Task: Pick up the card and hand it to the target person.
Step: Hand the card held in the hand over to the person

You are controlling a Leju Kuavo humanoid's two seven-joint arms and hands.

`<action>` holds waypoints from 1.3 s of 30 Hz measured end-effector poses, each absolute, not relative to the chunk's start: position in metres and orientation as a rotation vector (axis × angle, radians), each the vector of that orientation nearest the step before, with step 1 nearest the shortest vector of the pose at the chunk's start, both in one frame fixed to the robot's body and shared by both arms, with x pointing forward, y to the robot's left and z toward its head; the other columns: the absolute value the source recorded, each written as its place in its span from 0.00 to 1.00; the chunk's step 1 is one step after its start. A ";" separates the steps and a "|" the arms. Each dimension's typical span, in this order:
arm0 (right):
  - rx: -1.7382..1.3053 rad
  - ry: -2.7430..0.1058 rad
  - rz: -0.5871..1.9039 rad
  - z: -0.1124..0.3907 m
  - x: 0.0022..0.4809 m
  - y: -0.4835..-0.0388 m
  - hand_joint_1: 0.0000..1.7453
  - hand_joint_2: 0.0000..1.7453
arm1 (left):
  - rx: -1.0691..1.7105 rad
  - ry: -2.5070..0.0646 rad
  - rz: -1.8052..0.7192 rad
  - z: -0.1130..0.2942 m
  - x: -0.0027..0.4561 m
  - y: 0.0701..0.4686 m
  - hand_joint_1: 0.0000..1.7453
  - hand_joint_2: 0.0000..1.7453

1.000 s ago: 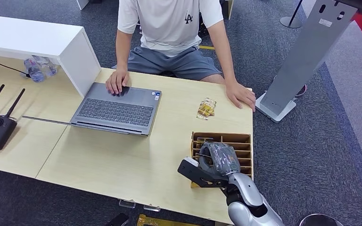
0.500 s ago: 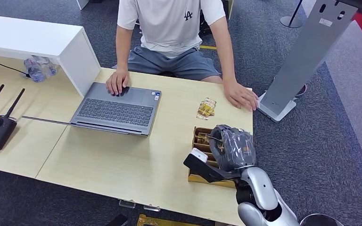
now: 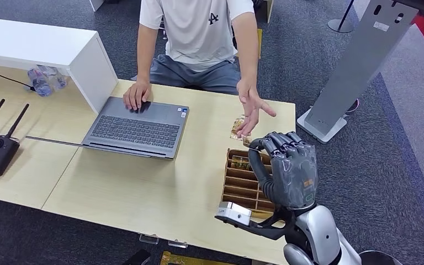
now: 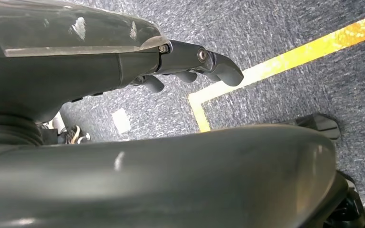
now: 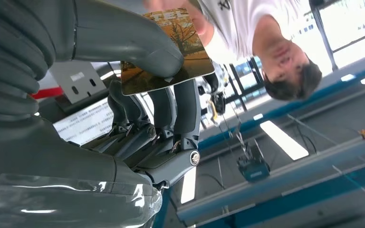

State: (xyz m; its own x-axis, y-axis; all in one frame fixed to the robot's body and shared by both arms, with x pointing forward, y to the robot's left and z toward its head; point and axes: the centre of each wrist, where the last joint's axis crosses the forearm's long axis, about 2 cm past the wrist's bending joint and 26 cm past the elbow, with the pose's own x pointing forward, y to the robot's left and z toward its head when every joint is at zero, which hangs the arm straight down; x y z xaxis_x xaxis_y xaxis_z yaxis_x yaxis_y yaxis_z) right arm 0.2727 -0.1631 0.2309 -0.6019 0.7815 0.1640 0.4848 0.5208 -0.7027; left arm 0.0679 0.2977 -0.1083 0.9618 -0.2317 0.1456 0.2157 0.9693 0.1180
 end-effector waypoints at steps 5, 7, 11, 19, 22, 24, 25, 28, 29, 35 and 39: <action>-1.068 -2.350 0.820 0.226 0.274 -0.164 0.92 1.00 | 0.103 -0.153 -0.227 -0.108 0.069 0.297 0.00 0.00; -1.084 -2.357 0.817 0.224 0.275 -0.165 0.92 1.00 | 0.103 -0.153 -0.227 -0.108 0.070 0.297 0.00 0.00; -1.107 -2.357 0.813 0.217 0.278 -0.165 0.92 1.00 | 0.101 -0.150 -0.227 -0.108 0.071 0.297 0.00 0.00; -1.096 -2.329 0.818 0.206 0.283 -0.164 0.00 1.00 | 0.080 -0.143 -0.224 -0.108 0.071 0.296 0.00 1.00; -1.081 -2.313 0.819 0.203 0.284 -0.164 0.00 1.00 | 0.072 -0.148 -0.223 -0.108 0.070 0.296 0.00 0.75; -1.063 -2.301 0.814 0.201 0.285 -0.164 0.00 1.00 | 0.071 -0.152 -0.222 -0.108 0.070 0.296 0.00 0.25; -1.048 -2.295 0.810 0.201 0.286 -0.164 0.00 1.00 | 0.071 -0.153 -0.221 -0.108 0.070 0.296 0.00 0.00; -0.953 -2.266 0.786 0.198 0.288 -0.164 0.00 1.00 | 0.077 -0.153 -0.215 -0.108 0.070 0.296 0.00 0.00; -0.901 -2.250 0.776 0.197 0.288 -0.165 0.00 1.00 | 0.079 -0.153 -0.212 -0.108 0.069 0.296 0.00 0.00; -0.233 -2.059 0.612 0.185 0.294 -0.170 0.00 1.00 | 0.089 -0.144 -0.195 -0.109 0.065 0.297 0.00 0.00; 0.080 -1.931 0.452 0.175 0.293 -0.177 0.00 1.00 | 0.095 -0.135 -0.191 -0.109 0.061 0.298 0.00 0.00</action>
